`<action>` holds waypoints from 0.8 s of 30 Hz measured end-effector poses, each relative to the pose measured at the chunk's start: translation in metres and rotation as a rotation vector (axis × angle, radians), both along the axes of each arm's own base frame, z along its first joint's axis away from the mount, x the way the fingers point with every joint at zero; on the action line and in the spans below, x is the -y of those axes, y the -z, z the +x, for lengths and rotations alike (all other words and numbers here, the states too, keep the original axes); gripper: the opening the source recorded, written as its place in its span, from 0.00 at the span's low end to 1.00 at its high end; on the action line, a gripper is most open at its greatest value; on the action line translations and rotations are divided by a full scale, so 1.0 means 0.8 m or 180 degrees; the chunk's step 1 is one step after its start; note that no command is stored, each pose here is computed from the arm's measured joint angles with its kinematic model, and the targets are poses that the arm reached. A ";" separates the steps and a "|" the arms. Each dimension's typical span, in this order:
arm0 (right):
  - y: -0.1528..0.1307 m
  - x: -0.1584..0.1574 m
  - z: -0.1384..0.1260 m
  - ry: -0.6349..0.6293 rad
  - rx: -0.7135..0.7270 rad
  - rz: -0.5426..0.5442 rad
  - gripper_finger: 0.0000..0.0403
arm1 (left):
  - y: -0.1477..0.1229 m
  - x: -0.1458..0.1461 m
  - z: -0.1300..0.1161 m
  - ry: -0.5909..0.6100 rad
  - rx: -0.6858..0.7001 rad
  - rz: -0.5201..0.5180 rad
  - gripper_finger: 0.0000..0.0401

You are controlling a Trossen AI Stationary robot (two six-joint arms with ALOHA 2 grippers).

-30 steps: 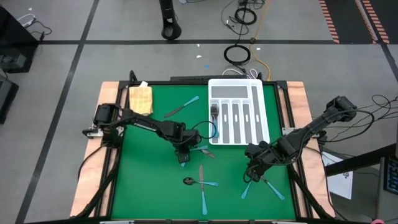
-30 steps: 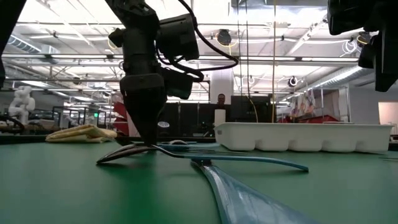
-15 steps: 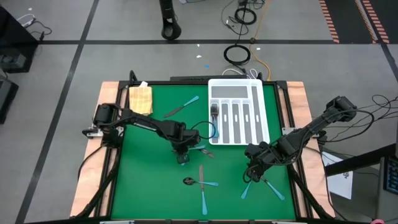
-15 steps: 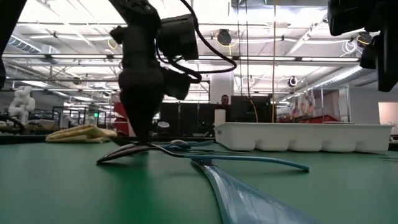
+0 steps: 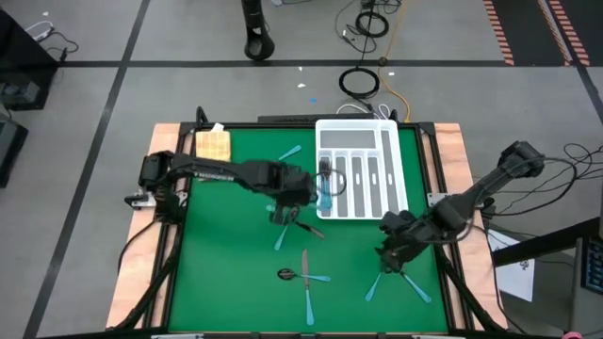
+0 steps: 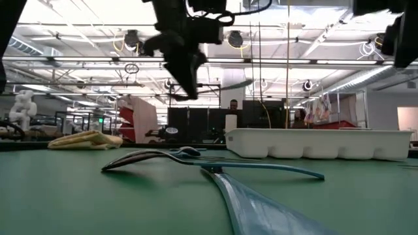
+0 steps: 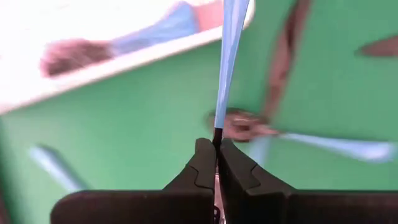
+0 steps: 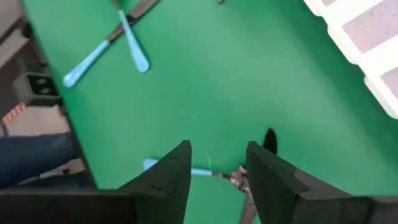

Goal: Sort silverware
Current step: Put the blue spoon into the silverware organizer

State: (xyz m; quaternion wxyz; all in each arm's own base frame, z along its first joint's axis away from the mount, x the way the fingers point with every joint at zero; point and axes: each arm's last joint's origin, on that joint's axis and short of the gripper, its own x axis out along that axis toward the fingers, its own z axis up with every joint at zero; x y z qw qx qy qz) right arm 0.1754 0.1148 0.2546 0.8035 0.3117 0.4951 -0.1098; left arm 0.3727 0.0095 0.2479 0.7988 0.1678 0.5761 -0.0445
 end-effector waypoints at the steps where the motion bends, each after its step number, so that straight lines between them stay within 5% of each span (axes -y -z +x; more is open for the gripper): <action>1: -0.005 0.000 -0.006 -0.0011 0.0035 0.0011 0.33 | -0.007 -0.011 0.003 0.0173 0.0061 0.0111 0.01; 11: -0.019 0.001 -0.039 0.0032 0.0010 0.0153 0.23 | -0.058 -0.082 0.036 0.1484 0.0753 0.1216 0.01; 24: -0.019 0.003 -0.038 0.0339 0.0108 0.0069 0.21 | -0.010 -0.111 0.113 0.2566 0.0162 0.1589 0.01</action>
